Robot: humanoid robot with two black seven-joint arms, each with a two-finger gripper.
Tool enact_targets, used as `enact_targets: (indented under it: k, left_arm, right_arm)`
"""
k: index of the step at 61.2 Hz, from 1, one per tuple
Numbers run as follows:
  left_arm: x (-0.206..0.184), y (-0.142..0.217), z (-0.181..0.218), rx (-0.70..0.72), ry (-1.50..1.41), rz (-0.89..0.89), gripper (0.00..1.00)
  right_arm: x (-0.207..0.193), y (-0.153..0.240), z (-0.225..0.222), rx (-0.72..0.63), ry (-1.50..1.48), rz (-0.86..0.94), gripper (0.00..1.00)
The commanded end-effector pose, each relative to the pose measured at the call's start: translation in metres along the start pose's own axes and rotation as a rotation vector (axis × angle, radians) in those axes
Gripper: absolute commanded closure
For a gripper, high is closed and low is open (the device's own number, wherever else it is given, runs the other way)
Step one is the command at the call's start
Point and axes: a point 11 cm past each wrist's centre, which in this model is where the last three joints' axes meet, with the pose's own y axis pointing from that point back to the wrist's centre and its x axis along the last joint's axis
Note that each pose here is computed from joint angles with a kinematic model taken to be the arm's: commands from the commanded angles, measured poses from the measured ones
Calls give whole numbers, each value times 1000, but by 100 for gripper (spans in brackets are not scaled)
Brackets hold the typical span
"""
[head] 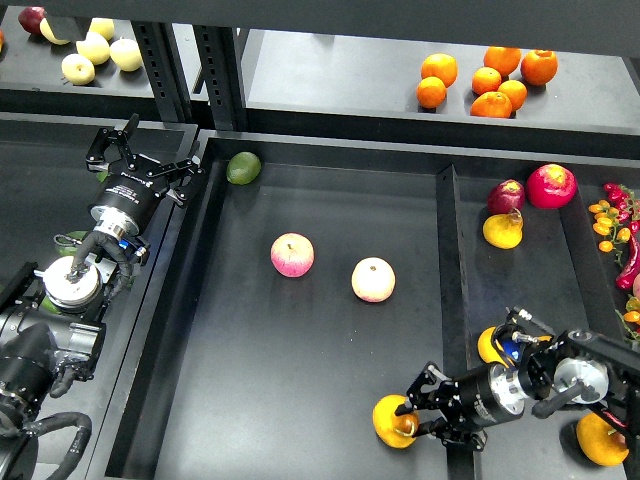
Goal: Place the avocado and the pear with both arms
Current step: 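Lift the pear and carry it beside the other pears in the bin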
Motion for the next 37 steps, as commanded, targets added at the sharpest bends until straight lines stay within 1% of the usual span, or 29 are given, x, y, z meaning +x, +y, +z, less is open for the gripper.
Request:
enact_targets:
  k: [1, 7, 14, 20, 29, 32, 36, 37]
  left_arm:
    - [1, 0, 0, 1, -1, 2, 0]
    - [1, 0, 0, 1, -1, 2, 0]
    - [0, 0, -1, 3, -2, 0, 0]
    - [0, 0, -1, 3, -2, 0, 0]
    - [1, 0, -1, 4, -2, 2, 0]
    - [0, 0, -1, 6, -2, 2, 0]
    - [0, 0, -1, 6, -2, 2, 0]
    - [0, 0, -1, 6, -2, 2, 0]
  right_arm:
    - [10, 20, -13, 69, -58, 8, 93]
    - [25, 50, -21, 97, -65, 58, 93]
    - [38, 76, -18, 125, -107, 91, 93]
    - [55, 112, -6, 131, -141, 163, 93]
    - [69, 144, 9, 133, -177, 231, 92]
    - [76, 162, 21, 129, -206, 268, 92]
    - [81, 174, 32, 118, -225, 298, 92]
    - [83, 182, 44, 96, -240, 320, 92]
